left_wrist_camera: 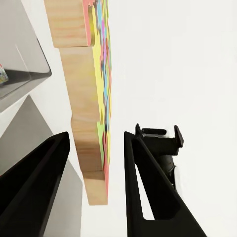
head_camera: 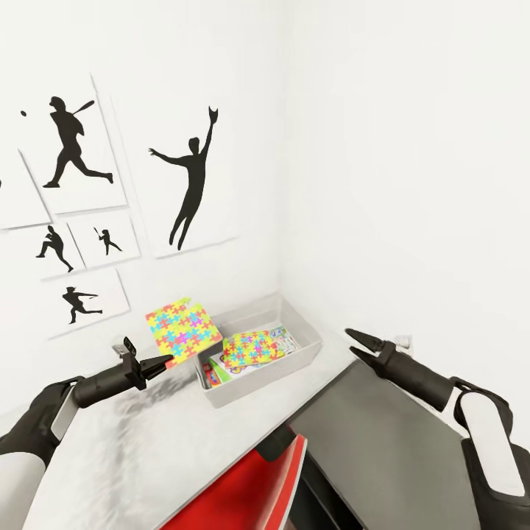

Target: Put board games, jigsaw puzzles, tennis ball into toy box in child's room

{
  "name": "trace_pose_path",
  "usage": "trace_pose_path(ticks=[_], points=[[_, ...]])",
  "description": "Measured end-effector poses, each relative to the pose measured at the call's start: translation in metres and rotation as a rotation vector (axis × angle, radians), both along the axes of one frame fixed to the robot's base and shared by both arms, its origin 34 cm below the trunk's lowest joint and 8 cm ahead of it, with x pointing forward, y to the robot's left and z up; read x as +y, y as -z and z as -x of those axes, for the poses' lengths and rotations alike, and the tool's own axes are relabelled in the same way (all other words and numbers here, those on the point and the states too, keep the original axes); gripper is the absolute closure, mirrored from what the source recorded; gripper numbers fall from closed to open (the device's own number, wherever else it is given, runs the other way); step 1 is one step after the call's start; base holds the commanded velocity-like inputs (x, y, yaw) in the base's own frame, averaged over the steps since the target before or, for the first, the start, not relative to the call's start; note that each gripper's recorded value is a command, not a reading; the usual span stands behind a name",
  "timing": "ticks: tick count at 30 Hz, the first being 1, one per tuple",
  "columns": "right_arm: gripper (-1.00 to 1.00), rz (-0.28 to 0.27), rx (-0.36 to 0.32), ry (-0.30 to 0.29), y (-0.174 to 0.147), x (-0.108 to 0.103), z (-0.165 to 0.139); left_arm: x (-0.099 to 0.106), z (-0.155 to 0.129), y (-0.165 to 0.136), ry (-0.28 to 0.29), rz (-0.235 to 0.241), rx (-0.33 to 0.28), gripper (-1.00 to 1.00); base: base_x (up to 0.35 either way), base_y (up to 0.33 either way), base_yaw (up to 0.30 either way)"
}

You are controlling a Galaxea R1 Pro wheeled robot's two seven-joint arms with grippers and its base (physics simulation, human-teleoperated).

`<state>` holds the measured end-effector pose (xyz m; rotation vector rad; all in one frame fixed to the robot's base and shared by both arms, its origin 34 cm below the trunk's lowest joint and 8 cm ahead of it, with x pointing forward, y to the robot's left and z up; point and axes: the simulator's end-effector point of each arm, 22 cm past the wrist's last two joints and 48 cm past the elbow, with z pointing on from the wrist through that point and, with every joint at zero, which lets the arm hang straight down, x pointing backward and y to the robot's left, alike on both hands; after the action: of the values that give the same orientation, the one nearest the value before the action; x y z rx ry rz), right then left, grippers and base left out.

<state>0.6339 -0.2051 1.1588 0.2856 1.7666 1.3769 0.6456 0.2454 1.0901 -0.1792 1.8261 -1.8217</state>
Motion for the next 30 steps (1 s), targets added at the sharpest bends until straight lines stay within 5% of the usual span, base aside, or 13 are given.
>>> trace_pose_path(ticks=[4, 9, 14, 18, 21, 24, 27, 30], points=[[-1.0, -0.167, -0.081, -0.05, 0.001, -0.029, 0.06, 0.0, 0.0, -0.003, 0.001, 0.001, -0.009, 1.0, 0.0, 0.0, 0.0], [-1.0, -0.19, -0.116, -0.018, 0.005, -0.043, 0.075, -0.008, -0.001, -0.011, 0.016, -0.013, -0.034, 1.0, 0.0, 0.0, 0.0], [-1.0, -0.181, -0.12, -0.011, 0.006, -0.047, 0.076, -0.042, -0.014, -0.041, 0.058, 0.0, -0.098, 1.0, 0.0, 0.0, 0.0], [-1.0, -0.175, -0.12, -0.009, 0.006, -0.049, 0.076, -0.082, -0.04, -0.049, 0.09, -0.12, -0.114, 1.0, 0.0, 0.0, 0.0], [-1.0, -0.162, -0.119, -0.01, 0.007, -0.053, 0.076, -0.108, -0.056, -0.048, 0.105, -0.155, -0.082, 1.0, 0.0, 0.0, 0.0], [-1.0, -0.154, -0.119, -0.011, 0.007, -0.055, 0.076, -0.132, -0.072, -0.034, 0.115, -0.192, -0.008, 1.0, 0.0, 0.0, 0.0], [-1.0, -0.148, -0.12, -0.012, 0.006, -0.056, 0.076, -0.149, -0.088, -0.001, 0.104, -0.305, 0.114, 1.0, 0.0, 0.0, 0.0], [-1.0, -0.138, -0.12, -0.013, 0.006, -0.059, 0.076, -0.149, -0.095, 0.016, 0.085, -0.387, 0.173, 1.0, 0.0, 0.0, 0.0]])
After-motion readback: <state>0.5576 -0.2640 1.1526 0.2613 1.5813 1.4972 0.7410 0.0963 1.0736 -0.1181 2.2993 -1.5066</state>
